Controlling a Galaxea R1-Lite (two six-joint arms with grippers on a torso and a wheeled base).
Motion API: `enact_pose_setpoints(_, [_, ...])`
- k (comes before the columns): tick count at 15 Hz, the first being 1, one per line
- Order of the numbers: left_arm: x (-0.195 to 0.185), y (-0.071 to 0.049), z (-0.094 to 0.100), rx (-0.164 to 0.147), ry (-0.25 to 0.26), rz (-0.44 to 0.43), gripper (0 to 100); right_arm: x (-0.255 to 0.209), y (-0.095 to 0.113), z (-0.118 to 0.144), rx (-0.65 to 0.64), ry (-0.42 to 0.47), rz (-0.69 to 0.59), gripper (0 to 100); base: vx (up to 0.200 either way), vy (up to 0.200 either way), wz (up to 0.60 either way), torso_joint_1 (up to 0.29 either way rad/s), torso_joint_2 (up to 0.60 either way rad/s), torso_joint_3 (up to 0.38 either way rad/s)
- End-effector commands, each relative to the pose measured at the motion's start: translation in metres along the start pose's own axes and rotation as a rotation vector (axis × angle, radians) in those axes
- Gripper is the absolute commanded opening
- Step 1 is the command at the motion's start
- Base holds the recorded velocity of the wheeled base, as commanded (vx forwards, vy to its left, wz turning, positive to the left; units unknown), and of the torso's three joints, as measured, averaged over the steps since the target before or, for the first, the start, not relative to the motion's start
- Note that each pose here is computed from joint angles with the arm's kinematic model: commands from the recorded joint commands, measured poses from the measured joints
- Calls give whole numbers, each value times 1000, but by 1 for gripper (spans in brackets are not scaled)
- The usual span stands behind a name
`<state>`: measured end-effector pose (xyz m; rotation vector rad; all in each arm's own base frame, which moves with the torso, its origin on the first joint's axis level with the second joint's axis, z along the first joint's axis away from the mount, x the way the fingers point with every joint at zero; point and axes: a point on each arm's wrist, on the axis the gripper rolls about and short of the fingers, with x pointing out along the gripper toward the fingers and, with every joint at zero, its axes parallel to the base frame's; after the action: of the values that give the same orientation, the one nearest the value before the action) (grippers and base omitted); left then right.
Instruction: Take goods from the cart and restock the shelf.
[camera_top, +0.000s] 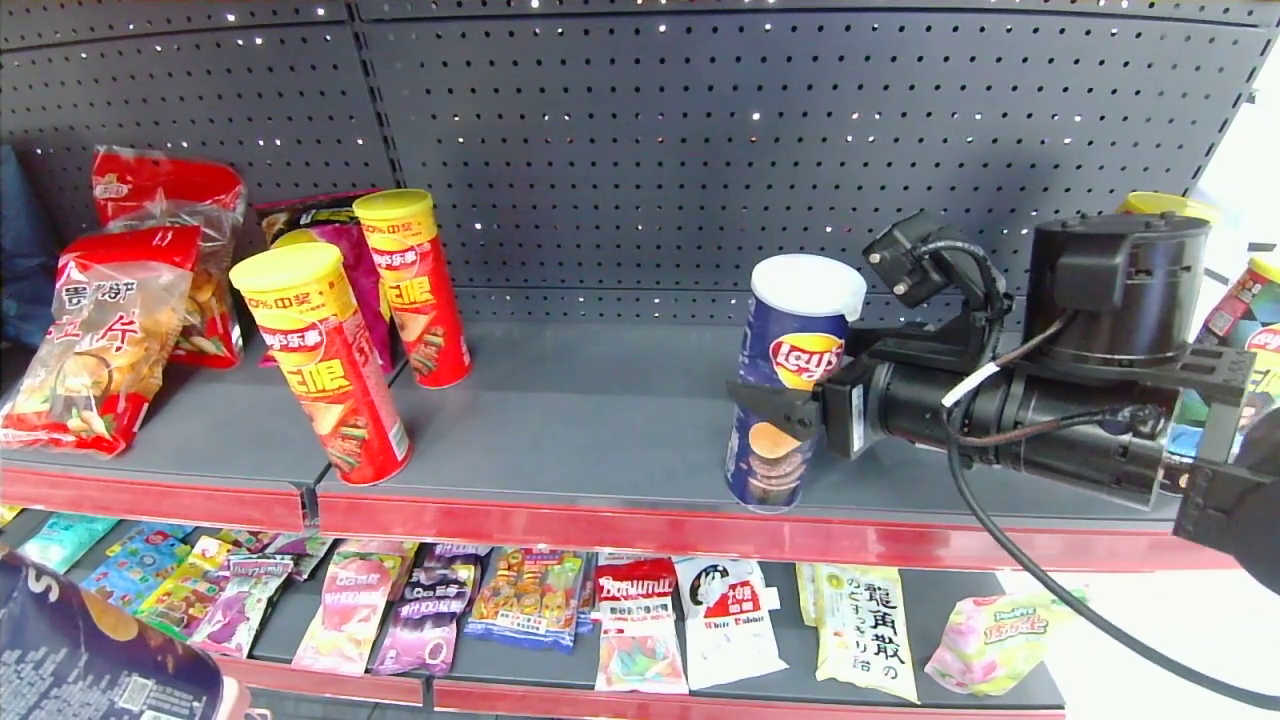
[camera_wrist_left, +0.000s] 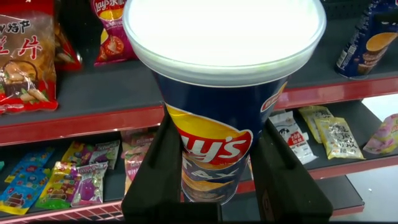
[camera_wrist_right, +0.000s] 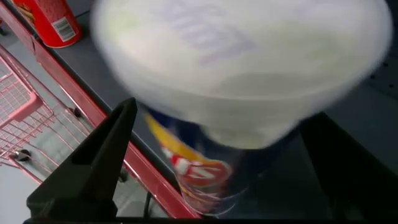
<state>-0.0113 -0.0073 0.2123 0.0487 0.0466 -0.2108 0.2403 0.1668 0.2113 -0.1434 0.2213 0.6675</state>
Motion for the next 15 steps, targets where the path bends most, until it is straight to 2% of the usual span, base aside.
enact_pose_setpoints(1, [0,0,0,1,0,-1,0,-14,0,-6,4,11,-19,100,0,0,0,0,0,0])
enact_pose_setpoints(7, [4,1,-2,-8,23,-17,0,-77,2,-31,29,15,-49,100,0,0,0,0,0,0])
enact_pose_setpoints(8, [5,1,-2,-10,28,-32,0,-100,3,-42,23,12,-83,100,0,0,0,0,0,0])
enact_pose_setpoints(10, [6,1,-5,-13,36,-44,0,-157,6,-72,-26,-24,-214,100,0,0,0,0,0,0])
enact_pose_setpoints(12, [5,0,-8,-13,36,-61,0,-208,5,-98,-62,-46,-401,100,0,0,0,0,0,0])
enact_pose_setpoints(13, [4,-1,-10,-14,35,-78,0,-234,8,-111,-51,-23,-484,100,0,0,0,0,0,0])
enact_pose_setpoints(15, [3,-2,-12,-13,28,-118,0,-287,30,-136,-12,44,-626,100,0,0,0,0,0,0])
